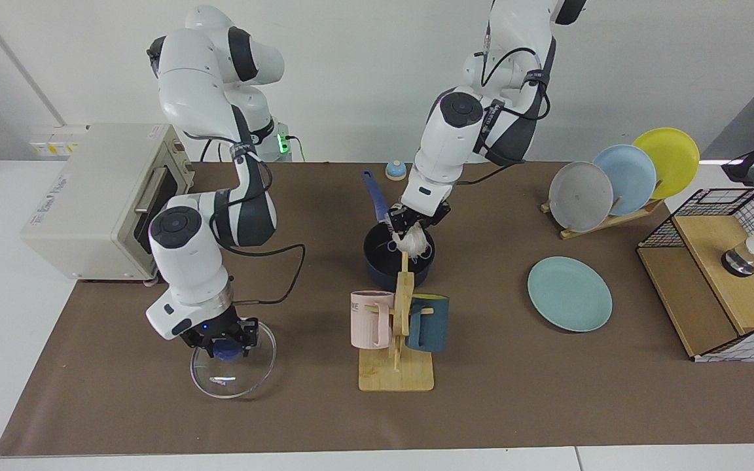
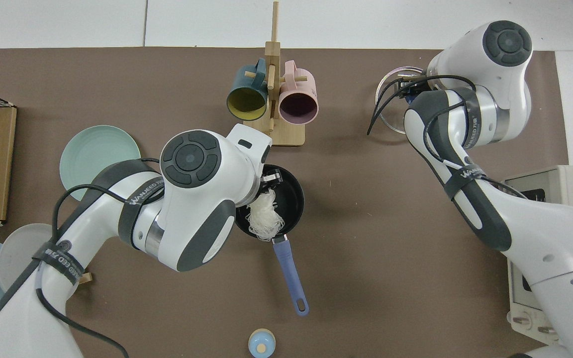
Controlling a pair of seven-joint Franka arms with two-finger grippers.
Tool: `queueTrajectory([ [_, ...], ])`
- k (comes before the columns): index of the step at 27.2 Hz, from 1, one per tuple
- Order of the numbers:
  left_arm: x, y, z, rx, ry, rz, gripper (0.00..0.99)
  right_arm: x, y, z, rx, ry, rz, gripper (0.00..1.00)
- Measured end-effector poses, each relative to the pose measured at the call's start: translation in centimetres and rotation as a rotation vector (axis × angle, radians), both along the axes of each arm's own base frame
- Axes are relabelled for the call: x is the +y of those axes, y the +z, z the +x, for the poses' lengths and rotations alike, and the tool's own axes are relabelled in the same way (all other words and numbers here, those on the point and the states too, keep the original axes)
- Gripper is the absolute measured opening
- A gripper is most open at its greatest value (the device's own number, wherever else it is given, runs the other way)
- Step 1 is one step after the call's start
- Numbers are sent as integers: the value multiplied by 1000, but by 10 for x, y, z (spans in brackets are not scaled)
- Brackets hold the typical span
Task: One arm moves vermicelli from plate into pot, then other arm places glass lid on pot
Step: 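Lift the vermicelli with the left gripper and carry it over the pot, then release the vermicelli into the pot and withdraw the left gripper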
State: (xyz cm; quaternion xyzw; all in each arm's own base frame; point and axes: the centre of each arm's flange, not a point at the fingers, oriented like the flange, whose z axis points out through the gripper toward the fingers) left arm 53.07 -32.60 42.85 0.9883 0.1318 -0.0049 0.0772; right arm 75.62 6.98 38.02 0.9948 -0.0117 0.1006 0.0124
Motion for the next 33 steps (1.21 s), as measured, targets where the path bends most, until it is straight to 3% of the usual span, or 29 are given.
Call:
queueTrajectory([
  [6,-20,-47,-7,-12,-1,25,396,0,50,-23,-20,-9,-4,656],
  [15,-21,-71,-7,4,-66,38,410,-11,109,-59,27,-28,-24,656],
  [16,-19,-72,-6,3,-85,39,493,-11,114,-62,32,-29,-26,656],
  [20,-12,-72,-1,-4,-114,39,665,-12,128,-71,42,-32,-29,656],
  [21,-11,-70,1,-7,-114,38,767,-12,131,-72,44,-32,-30,656],
  [23,-7,-63,7,-16,-109,38,846,-13,135,-75,47,-33,-31,656],
  [24,-4,-57,12,-19,-102,38,947,-12,137,-77,48,-33,-32,656],
  [26,6,-38,24,-22,-82,43,987,-11,140,-79,53,-32,-32,656],
  [33,65,44,62,0,-67,89,991,13,143,-87,60,-47,-25,656],
])
